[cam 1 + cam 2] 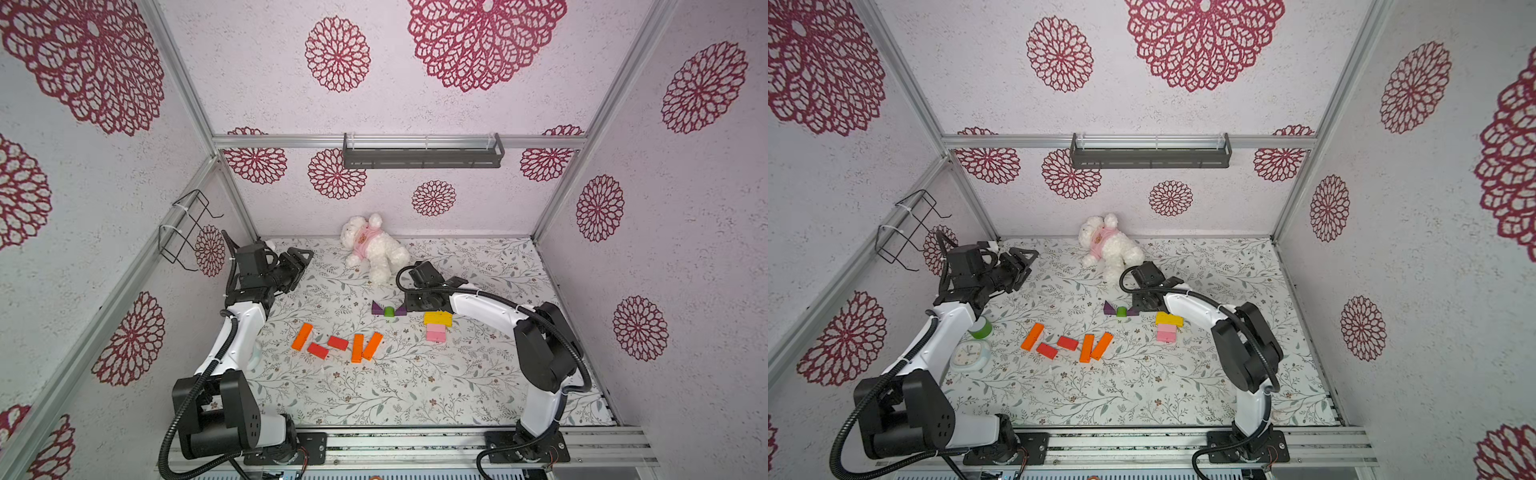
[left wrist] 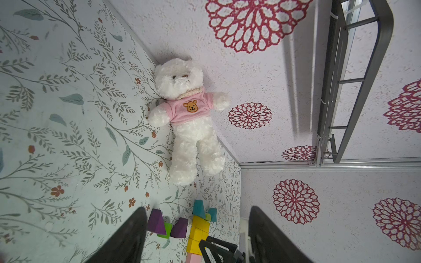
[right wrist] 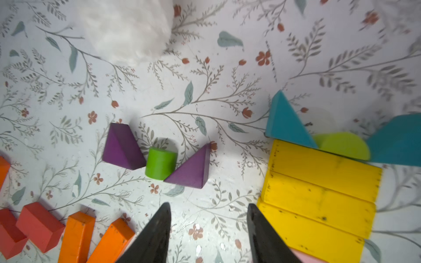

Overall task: Assemble a carrot with building blocks
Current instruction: Adjust the building block at the center of the board.

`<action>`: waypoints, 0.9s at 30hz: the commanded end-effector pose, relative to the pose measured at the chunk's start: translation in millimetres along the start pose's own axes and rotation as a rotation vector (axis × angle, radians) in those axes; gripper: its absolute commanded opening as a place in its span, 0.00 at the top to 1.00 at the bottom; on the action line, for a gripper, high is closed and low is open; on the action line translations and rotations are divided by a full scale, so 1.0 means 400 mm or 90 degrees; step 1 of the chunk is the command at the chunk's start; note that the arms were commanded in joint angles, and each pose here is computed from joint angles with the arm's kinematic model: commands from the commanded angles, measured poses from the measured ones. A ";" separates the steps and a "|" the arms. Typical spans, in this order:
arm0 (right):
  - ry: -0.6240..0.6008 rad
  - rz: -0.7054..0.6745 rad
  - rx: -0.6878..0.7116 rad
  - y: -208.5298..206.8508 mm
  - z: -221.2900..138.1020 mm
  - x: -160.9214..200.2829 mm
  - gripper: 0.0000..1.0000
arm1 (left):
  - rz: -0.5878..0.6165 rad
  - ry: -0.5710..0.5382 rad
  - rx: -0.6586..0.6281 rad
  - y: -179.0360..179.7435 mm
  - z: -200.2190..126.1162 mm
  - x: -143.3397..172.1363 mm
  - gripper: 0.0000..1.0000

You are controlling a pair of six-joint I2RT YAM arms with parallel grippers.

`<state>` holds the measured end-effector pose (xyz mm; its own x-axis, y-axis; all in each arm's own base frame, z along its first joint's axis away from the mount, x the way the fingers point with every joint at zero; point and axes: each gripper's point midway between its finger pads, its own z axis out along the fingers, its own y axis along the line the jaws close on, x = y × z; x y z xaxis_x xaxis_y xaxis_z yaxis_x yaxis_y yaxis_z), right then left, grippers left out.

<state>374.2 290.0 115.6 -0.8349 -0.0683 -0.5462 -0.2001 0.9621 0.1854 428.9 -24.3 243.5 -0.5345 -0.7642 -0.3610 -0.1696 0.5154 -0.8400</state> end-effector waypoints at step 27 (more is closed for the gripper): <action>0.108 -0.007 0.033 0.275 0.114 0.279 0.49 | 0.028 -0.036 -0.001 -0.051 -0.067 -0.009 0.27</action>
<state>283.1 404.5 35.3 -0.9054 -0.1074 -0.4106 -0.1830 0.9717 0.1493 413.3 -18.6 257.0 -0.4996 -0.7693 -0.3983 -0.1895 0.5457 -0.8163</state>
